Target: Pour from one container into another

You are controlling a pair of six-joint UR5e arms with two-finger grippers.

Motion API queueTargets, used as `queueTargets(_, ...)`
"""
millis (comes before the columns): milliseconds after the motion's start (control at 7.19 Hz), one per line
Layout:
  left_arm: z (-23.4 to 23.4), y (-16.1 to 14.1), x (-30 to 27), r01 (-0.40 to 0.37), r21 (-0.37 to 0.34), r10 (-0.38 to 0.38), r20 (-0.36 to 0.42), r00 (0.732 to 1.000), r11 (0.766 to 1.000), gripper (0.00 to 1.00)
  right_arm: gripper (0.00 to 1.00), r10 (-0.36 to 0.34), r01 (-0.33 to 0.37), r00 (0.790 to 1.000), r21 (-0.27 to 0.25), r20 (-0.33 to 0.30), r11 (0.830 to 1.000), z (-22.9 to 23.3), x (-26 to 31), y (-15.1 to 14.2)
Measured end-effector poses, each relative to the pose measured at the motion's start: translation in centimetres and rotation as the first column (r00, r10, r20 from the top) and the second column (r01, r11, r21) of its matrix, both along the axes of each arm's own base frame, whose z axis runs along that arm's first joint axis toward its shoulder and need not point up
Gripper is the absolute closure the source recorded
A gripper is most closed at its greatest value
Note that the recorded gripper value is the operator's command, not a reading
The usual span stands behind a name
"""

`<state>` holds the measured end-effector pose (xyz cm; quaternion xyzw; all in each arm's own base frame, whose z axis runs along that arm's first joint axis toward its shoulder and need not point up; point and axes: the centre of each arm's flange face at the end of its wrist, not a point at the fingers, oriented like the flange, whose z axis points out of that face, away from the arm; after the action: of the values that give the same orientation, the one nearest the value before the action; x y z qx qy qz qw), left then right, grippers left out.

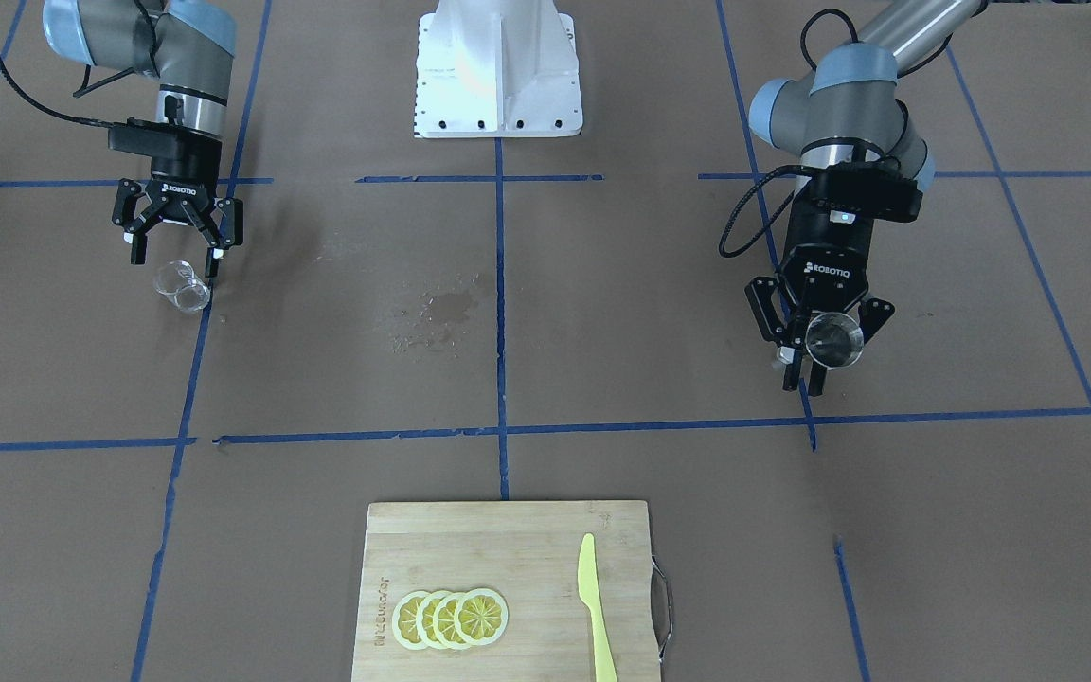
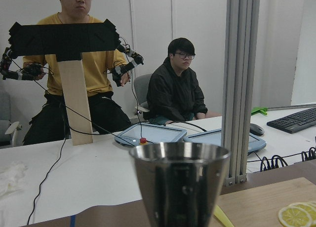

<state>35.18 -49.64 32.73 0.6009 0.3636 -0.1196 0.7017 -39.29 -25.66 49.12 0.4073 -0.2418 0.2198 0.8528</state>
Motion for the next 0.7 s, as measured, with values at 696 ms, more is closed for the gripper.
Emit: queueTargets(696, 3.9, 1.0, -1.4, 0.011, -0.059, -0.011, -0.013, 1.000, 0.998, 1.00, 0.00, -0.320, 0.350, 0.937, -0.331, 0.142, 0.877, -6.4, 7.3, -1.3)
